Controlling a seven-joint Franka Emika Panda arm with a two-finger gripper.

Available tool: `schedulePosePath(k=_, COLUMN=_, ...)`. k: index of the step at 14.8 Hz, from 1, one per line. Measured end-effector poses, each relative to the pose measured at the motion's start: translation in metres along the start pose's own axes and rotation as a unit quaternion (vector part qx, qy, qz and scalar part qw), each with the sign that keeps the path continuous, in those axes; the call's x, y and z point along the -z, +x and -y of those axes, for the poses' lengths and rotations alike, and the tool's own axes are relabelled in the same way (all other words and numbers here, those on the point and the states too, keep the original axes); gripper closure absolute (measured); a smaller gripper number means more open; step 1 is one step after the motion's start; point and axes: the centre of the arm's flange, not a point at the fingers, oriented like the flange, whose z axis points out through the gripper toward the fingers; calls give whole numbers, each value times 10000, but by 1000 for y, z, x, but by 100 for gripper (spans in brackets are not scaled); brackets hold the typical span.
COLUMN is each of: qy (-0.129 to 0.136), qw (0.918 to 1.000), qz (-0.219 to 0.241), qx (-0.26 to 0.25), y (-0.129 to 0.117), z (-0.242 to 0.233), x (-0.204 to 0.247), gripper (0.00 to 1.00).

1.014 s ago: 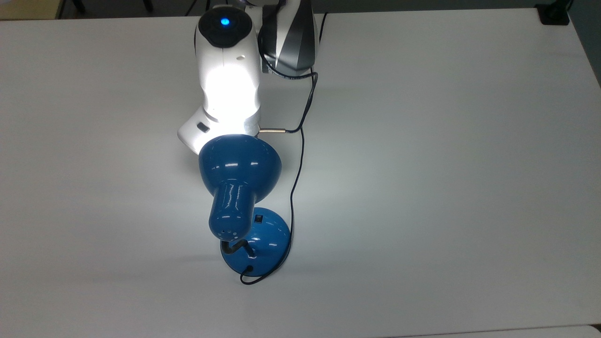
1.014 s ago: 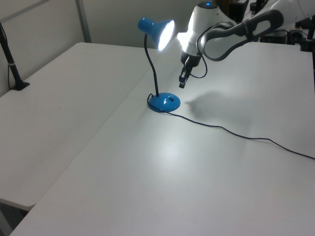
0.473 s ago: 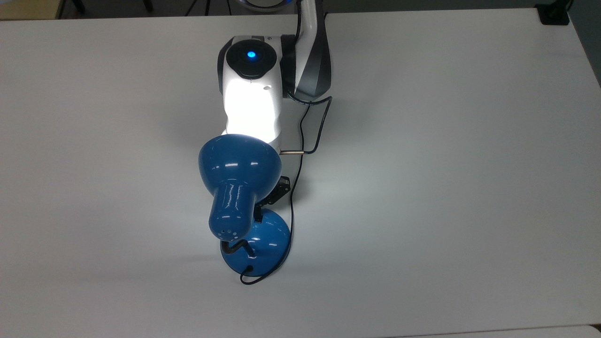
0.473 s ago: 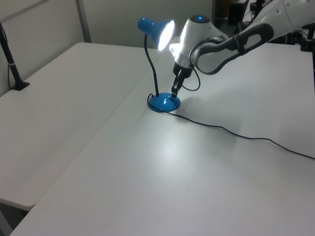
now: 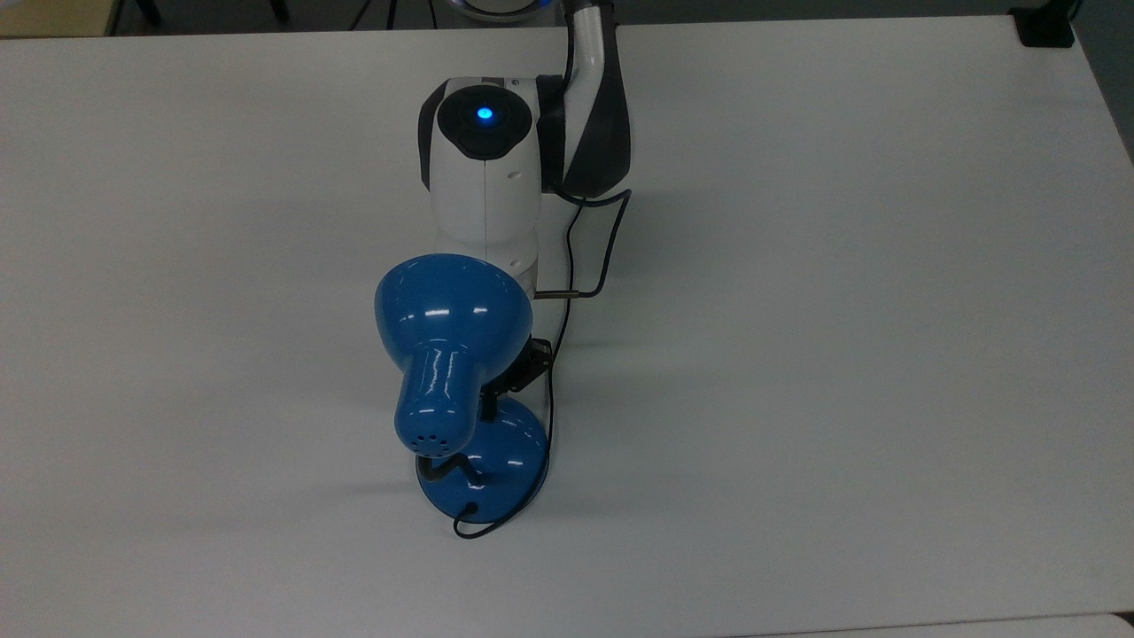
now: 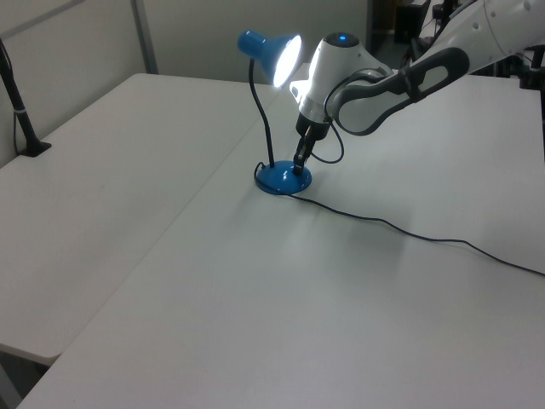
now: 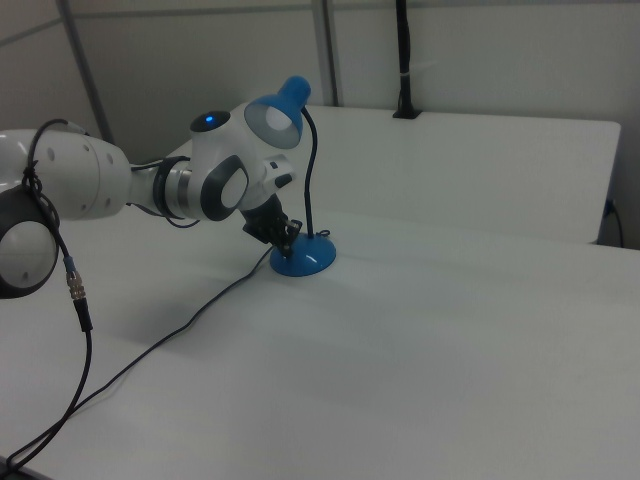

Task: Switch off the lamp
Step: 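Press down on the lamp base switch with the gripper, then lift the gripper off the switch and retract it away from the lamp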

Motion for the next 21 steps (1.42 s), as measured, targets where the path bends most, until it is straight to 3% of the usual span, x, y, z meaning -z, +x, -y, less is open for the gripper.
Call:
schedulePosePath(k=7, qy=-209, qw=9996, qz=69, qx=156, y=-5, z=8, x=-2, gripper=99)
schedulePosePath(k=11, qy=-173, qw=9992, qz=355, qx=111, y=-35, z=3, x=-4, gripper=99)
schedulePosePath(k=13, qy=-153, qw=9987, qz=486, qx=23, y=-41, z=-6, x=31, gripper=99)
schedulePosePath(k=15, qy=-92, qw=9943, qz=1062, qx=-58, y=-53, z=-26, x=109, gripper=98)
schedulePosePath(k=16, qy=-17, qw=9899, qz=1416, qx=33, y=-64, z=-35, x=158, gripper=86)
schedulePosePath(k=19, qy=123, qw=9772, qz=2119, qx=38, y=-90, z=-48, x=239, gripper=58)
schedulePosePath(k=21, qy=139, qw=9743, qz=2246, qx=-46, y=-94, z=-54, x=272, gripper=37)
